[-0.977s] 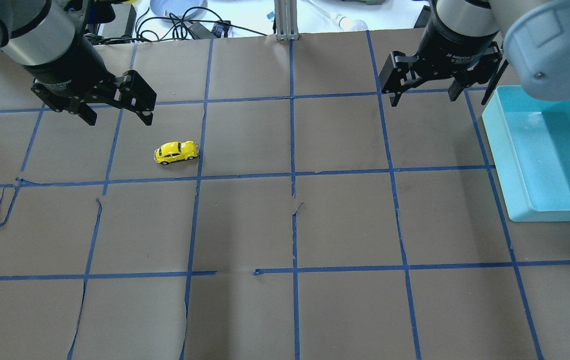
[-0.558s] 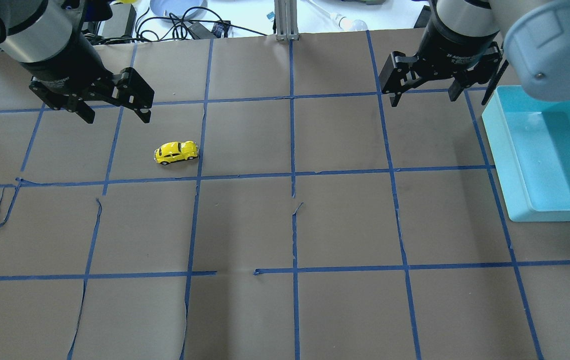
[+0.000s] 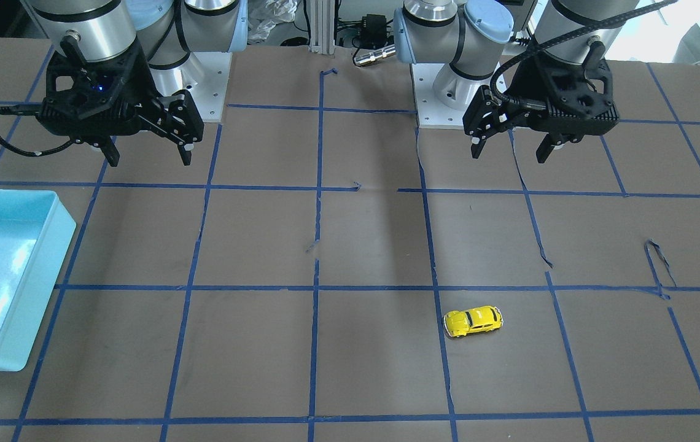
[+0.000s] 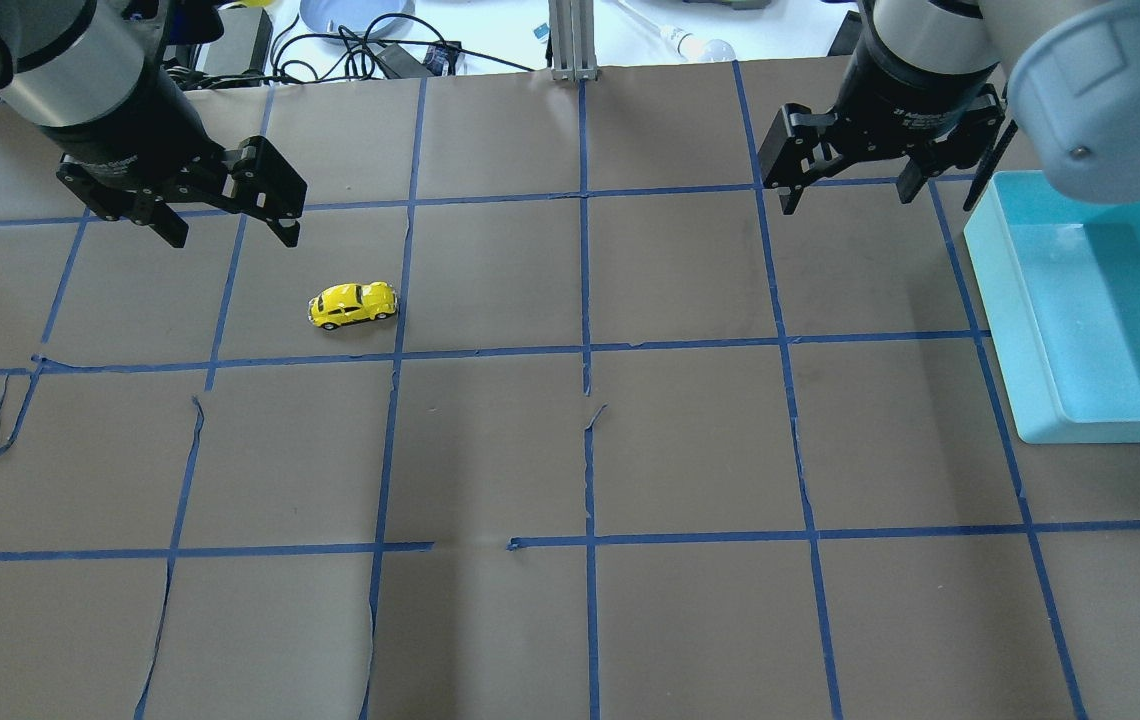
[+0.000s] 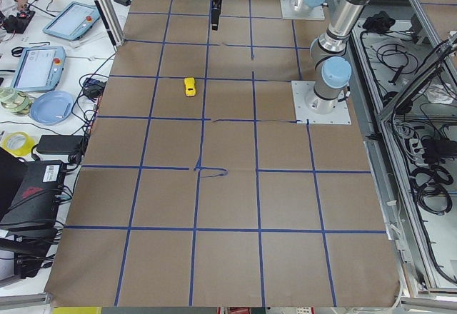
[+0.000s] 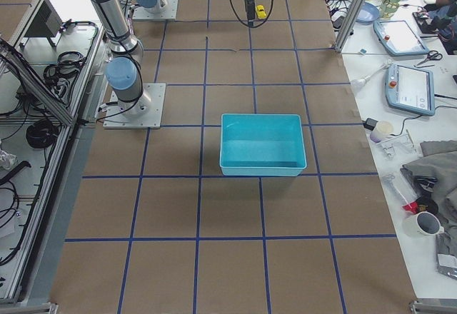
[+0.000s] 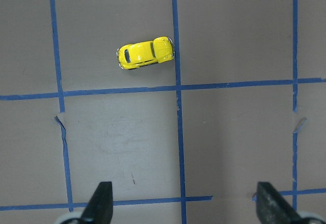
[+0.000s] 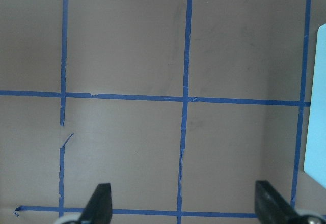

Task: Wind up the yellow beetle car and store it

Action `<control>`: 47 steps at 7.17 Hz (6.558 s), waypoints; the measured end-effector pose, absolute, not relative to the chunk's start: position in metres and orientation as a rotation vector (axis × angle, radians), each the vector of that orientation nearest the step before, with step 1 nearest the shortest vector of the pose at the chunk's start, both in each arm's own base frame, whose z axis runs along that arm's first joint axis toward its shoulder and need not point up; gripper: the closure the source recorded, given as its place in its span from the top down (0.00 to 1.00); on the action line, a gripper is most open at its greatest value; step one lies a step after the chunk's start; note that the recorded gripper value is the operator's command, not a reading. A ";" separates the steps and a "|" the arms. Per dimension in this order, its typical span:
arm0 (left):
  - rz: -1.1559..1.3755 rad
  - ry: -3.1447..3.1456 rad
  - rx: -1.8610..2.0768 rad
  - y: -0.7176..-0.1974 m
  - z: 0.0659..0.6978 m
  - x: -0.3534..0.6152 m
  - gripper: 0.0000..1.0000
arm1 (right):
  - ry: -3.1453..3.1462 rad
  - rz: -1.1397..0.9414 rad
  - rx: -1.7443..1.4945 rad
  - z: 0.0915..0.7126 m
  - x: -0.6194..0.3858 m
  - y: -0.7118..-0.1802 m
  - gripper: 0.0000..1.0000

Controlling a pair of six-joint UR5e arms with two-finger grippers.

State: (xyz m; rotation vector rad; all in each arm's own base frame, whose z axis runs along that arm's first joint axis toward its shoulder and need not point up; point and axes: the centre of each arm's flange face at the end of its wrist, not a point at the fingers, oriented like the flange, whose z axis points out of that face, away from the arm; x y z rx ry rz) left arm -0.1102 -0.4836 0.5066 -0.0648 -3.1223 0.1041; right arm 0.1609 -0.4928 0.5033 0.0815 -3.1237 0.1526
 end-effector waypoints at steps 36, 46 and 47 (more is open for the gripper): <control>0.097 -2.411 -2.037 -0.613 0.189 -0.068 0.32 | -3.123 0.146 0.082 0.500 0.161 -0.492 1.00; 0.100 -2.335 -2.151 -0.614 0.190 -0.039 0.20 | -3.124 0.145 0.083 0.500 0.161 -0.492 1.00; 0.100 -2.325 -2.161 -0.614 0.189 -0.031 0.20 | -3.123 0.145 0.084 0.500 0.161 -0.492 1.00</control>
